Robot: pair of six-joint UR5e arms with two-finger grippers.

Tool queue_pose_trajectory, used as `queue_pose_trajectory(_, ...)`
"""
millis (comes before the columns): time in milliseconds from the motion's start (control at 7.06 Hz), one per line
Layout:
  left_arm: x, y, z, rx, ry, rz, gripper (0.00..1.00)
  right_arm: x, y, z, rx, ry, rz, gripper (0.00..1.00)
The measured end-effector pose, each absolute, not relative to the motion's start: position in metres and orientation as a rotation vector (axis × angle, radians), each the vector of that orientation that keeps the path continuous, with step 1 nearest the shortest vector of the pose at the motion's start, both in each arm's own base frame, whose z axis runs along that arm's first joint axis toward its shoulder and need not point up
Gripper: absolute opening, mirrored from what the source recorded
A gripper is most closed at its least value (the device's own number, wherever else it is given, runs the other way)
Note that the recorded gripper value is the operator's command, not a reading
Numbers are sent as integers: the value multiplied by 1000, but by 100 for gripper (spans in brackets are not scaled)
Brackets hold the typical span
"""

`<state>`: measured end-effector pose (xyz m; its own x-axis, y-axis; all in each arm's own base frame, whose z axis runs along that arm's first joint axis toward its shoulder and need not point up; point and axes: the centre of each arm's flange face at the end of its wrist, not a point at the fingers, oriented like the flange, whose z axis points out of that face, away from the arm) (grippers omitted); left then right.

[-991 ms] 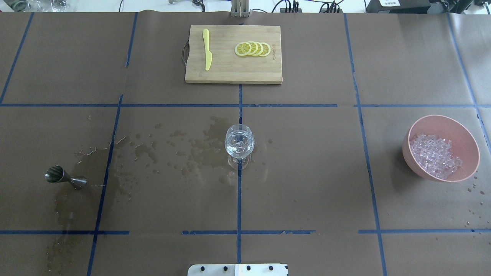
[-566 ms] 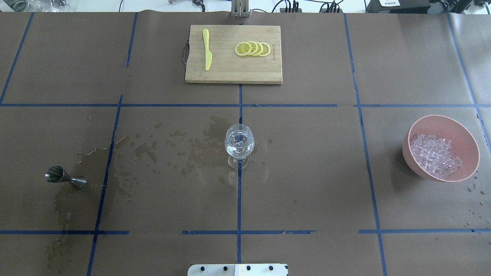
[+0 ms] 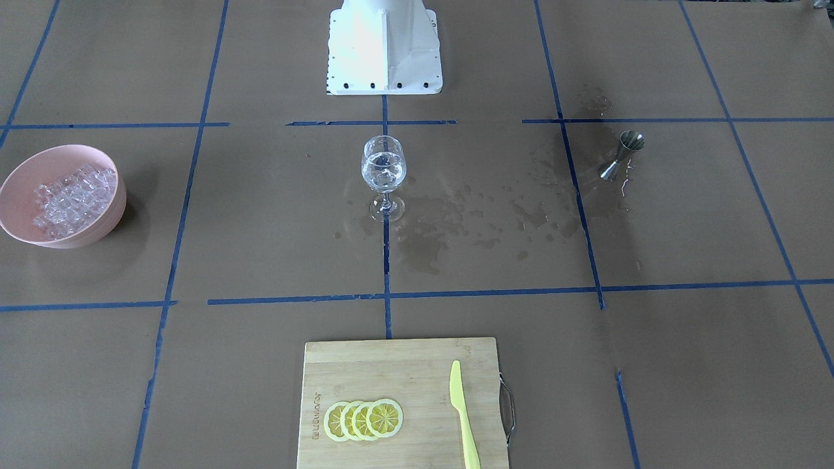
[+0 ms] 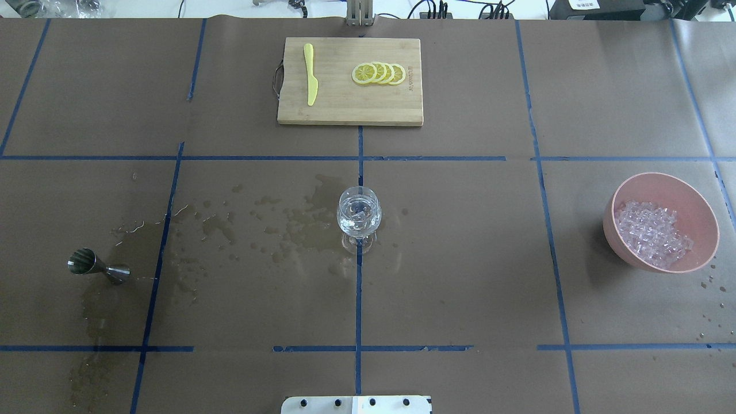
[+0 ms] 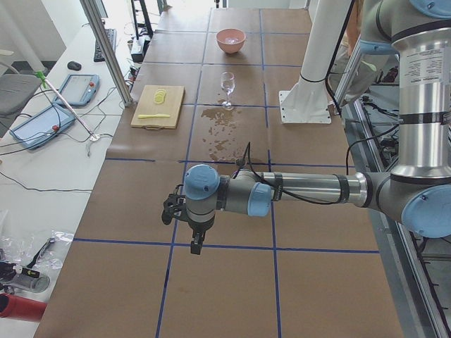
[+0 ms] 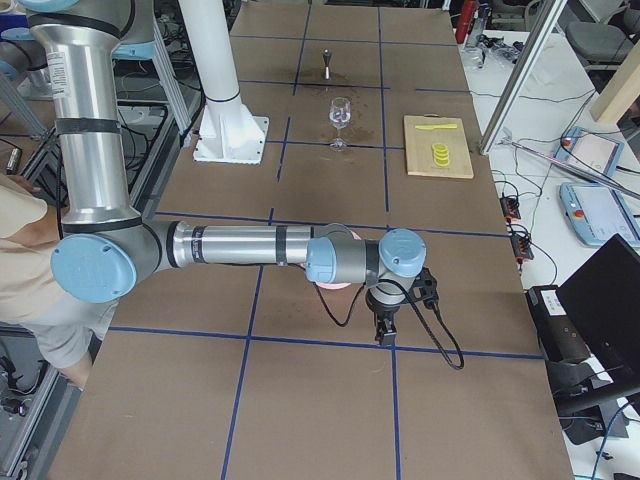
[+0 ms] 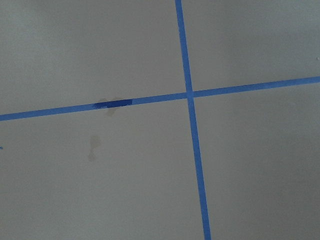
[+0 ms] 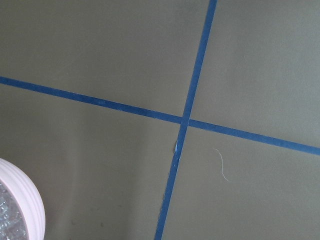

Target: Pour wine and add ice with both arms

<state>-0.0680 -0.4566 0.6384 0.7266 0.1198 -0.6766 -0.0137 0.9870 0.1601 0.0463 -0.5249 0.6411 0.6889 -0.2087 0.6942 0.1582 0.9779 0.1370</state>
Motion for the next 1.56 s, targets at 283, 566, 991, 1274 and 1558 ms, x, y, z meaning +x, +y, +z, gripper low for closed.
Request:
queue_pose_trajectory(283,-68,-459,634,179,754,87,100,43,-523,641,70,-830,-205,100)
queue_pose_trajectory(566,-67,-460,630,221,753,103,100,40,-520,639,71,-860,-203,100)
queue_pose_trajectory(991,-66,-460,628,230,773,110,100,36,-521,635,77,-863,-214,100)
queue_pose_trajectory(1274,-65,-460,627,232,778,112,100,32,-523,632,89,-863,-228,100)
queue_pose_trajectory(1558,-65,-460,626,231,784,113,100,29,-525,629,129,-861,-252,100)
